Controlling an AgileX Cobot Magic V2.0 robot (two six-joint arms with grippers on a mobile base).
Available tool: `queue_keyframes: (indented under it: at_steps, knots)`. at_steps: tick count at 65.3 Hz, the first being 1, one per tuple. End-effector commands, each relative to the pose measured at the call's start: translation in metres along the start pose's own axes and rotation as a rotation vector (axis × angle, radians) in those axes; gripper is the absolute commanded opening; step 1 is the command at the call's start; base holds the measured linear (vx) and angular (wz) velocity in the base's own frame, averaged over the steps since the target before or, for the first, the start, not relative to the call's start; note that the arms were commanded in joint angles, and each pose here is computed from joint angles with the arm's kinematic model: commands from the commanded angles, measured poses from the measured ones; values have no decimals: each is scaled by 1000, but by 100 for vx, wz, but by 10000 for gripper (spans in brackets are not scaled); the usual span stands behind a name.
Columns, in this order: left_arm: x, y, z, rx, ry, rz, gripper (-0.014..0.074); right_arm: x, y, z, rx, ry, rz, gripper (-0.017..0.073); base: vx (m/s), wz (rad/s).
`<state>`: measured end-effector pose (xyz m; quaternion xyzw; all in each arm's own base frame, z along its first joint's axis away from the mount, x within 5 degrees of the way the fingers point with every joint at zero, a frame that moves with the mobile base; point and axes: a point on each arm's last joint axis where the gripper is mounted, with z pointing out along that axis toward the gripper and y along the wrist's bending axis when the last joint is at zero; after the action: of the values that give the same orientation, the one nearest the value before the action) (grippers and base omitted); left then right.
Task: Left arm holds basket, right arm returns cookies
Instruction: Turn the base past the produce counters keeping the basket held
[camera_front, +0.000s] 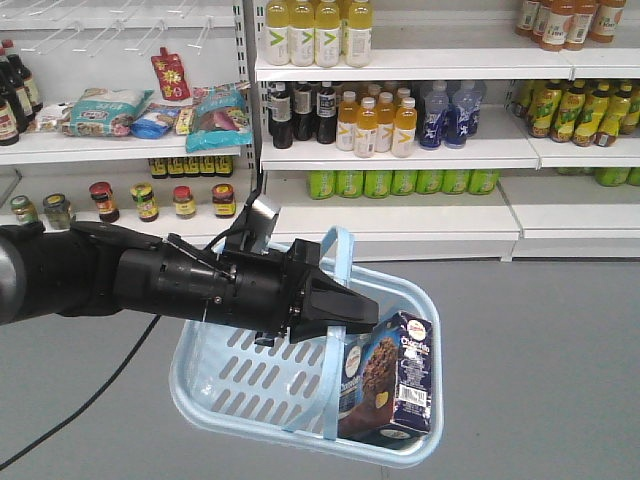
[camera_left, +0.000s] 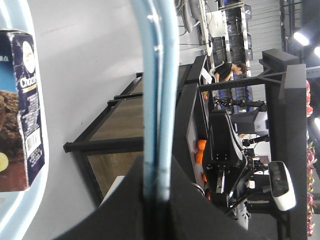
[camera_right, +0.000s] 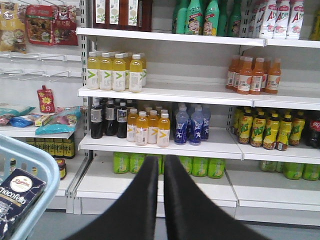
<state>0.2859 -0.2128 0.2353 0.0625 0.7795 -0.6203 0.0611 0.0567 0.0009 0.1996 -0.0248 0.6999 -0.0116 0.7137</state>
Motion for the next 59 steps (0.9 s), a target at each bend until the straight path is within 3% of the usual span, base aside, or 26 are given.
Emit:
queue_keyframes:
  at_steps: [1, 38, 59]
  knots:
    - [-3, -39, -7, 167, -49, 36, -6, -1, 1, 0, -2, -69, -11, -3, 42, -10]
    - [-3, -39, -7, 167, -49, 36, -6, -1, 1, 0, -2, -69, -11, -3, 39, -6]
    - [-3, -39, -7, 167, -49, 36, -6, -1, 1, 0, -2, -69, -11, -3, 29, -65]
